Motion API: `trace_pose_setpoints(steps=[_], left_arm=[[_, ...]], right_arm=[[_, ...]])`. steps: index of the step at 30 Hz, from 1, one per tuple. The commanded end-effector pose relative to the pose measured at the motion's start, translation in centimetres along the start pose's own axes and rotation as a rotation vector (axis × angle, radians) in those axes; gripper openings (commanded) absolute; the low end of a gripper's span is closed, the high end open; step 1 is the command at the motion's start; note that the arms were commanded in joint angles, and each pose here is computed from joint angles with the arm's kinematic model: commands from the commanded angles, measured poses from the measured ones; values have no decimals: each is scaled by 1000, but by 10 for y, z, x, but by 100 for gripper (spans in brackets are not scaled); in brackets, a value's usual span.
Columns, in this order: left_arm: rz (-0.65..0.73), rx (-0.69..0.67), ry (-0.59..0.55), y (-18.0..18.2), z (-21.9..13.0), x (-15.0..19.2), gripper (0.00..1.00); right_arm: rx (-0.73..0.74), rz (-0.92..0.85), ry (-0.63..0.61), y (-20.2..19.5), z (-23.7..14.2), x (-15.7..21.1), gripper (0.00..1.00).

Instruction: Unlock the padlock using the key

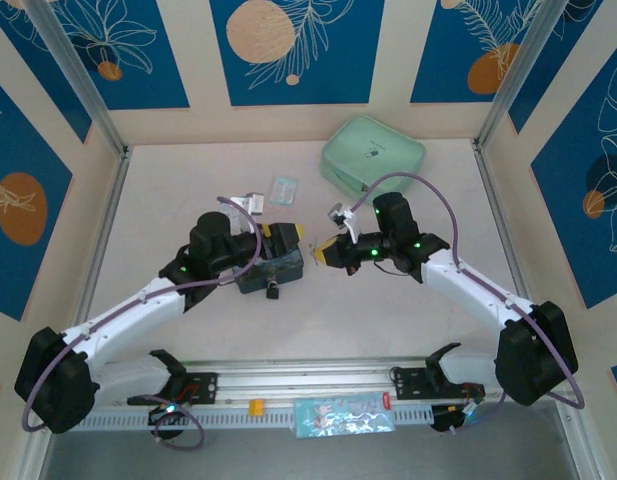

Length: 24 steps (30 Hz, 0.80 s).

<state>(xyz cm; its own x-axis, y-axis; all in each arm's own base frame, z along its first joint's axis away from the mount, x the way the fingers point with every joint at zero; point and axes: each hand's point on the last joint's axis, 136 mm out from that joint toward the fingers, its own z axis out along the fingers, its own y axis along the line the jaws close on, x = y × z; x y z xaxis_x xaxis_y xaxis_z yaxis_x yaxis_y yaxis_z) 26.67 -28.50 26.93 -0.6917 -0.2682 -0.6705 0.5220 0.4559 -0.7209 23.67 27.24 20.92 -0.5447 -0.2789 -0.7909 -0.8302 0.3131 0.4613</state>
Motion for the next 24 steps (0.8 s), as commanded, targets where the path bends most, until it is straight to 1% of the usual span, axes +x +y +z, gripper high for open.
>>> trace_pose_setpoints(steps=[1,4,5,7,8,9,12,14,17,20,24], left_arm=[[109,79,55,-22,-1,3,68],[128,78,90,-21,2,8,66],[123,62,103,-17,4,10,64],[99,42,120,-12,8,12,57],[77,28,116,-9,11,12,56],[54,9,108,-6,12,11,57],[-15,-81,54,8,16,7,69],[-84,-154,-3,19,16,1,69],[-175,-187,-65,22,20,-5,66],[-217,-223,-80,19,25,-8,66],[-254,-254,-73,20,32,-3,64]], right_arm=[[-37,-23,9,10,-2,-9,0],[-33,-11,10,9,0,-12,0],[-19,0,9,6,0,-13,0],[40,33,9,-3,1,-18,0],[89,66,15,-11,2,-19,0],[134,95,19,-18,2,-20,0],[290,160,22,-40,3,-19,0],[364,140,12,-45,6,-17,0],[453,79,-9,-49,14,-17,0],[531,29,-11,-54,18,-17,0],[549,-40,-9,-51,24,-21,0]])
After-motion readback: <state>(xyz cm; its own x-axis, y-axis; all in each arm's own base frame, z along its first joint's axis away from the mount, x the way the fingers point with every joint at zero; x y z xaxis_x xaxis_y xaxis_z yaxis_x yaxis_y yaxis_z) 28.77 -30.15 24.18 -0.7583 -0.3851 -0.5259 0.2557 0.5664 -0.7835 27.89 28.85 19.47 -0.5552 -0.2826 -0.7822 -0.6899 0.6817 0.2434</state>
